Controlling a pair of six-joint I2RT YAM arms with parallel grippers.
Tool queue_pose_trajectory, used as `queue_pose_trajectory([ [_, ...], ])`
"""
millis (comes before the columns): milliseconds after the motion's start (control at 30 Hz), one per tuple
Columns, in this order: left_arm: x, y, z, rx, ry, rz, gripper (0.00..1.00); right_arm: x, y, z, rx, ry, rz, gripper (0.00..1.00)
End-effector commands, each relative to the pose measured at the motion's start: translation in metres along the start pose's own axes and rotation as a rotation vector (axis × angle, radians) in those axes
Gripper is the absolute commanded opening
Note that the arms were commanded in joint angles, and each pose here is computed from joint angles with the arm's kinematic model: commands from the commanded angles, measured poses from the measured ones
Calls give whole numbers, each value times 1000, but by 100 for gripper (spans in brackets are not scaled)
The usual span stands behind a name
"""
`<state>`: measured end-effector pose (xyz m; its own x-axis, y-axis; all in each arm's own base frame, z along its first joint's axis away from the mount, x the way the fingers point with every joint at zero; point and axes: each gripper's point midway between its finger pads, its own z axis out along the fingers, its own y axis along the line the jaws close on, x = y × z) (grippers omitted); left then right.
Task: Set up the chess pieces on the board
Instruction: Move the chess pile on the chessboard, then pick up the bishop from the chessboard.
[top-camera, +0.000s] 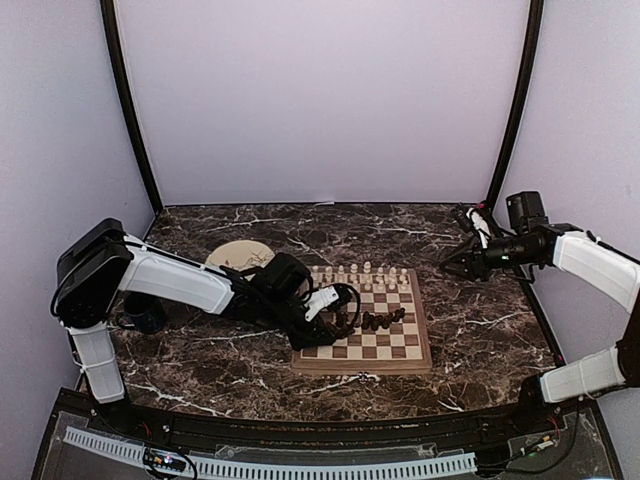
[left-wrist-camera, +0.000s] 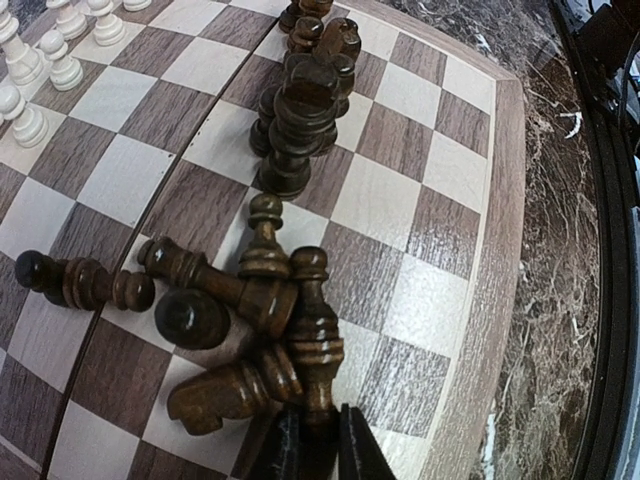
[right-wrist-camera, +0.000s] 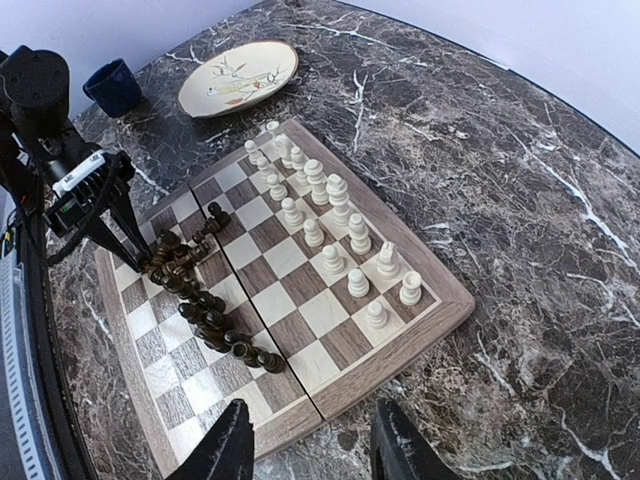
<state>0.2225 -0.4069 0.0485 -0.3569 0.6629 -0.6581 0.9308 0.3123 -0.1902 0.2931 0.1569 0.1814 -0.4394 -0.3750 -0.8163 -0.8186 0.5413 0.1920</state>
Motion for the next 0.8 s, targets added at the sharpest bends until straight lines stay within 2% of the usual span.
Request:
queue_pose_trajectory([
  [0, 2, 0, -5, -21, -29, -16, 0, -24, 10, -4, -62, -39, 9, 40],
  [233, 10, 17, -8, -124, -12, -14, 1, -29, 23, 2, -88, 26, -32, 39],
  [433, 16, 27, -16, -196, 20, -6, 6, -23, 28, 13, -95, 58, -56, 38],
  [600, 16, 20, -28, -179, 49, -17, 24, -7, 29, 21, -105, 41, -37, 38],
  [767, -4, 12, -51, -168, 4, 3, 31, 3, 28, 19, -65, 38, -65, 38],
])
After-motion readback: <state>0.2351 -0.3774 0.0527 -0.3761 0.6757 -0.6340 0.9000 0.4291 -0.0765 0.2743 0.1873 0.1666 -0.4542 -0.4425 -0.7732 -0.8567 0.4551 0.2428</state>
